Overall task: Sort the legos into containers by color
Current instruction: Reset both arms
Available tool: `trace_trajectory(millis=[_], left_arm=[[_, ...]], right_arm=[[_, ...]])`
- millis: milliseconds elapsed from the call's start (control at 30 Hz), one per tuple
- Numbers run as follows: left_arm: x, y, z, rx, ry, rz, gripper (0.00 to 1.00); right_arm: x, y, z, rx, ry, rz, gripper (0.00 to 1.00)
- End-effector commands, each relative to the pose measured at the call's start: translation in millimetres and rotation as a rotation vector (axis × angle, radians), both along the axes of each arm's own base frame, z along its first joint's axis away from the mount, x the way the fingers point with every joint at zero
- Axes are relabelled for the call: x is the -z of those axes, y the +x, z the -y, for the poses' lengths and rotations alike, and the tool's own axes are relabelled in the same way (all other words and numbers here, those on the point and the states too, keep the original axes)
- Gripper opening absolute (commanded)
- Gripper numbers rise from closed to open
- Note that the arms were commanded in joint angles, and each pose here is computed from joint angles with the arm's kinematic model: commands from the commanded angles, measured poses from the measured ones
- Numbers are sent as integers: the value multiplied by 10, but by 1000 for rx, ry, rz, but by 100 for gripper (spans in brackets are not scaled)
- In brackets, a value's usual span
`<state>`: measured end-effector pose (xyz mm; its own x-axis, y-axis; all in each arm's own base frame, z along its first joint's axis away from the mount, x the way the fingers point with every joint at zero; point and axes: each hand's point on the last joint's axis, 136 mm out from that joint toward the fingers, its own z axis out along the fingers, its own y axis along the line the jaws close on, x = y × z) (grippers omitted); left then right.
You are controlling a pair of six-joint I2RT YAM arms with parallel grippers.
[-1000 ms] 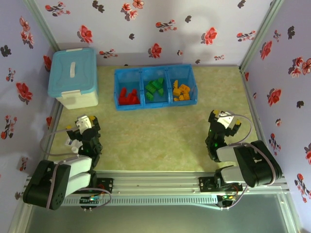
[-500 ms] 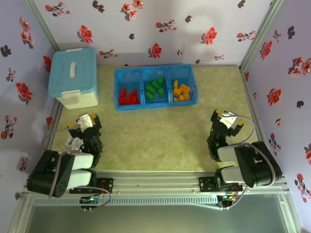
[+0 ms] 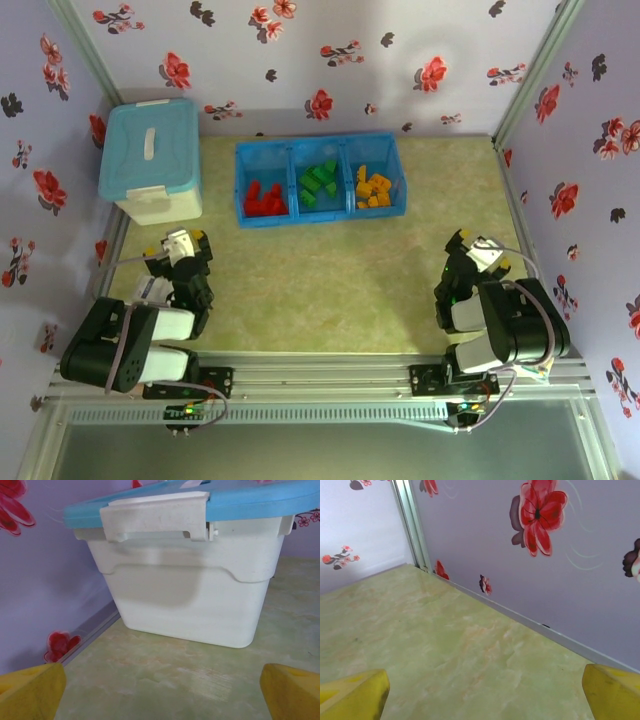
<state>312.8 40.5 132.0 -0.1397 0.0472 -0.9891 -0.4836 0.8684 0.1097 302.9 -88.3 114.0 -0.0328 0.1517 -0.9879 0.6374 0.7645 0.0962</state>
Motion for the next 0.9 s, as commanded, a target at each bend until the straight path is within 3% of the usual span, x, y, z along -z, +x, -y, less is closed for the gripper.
trace_trajectory(millis=[0,100,600,867], left_arm=[[-153,63,1,-1,0,53,100],[-151,49,-9,-4,-2,56,100],[-136,59,-35,21,-9,67,100],[41,358,54,115,13,-8,100]], right_arm=[[-90,198,-239,-145,-37,9,99],[-35,494,-730,-351,-171,-106,99],[-44,401,-732,-347,-170,-70,99],[-38,381,-638,-334,-127,-49,99]])
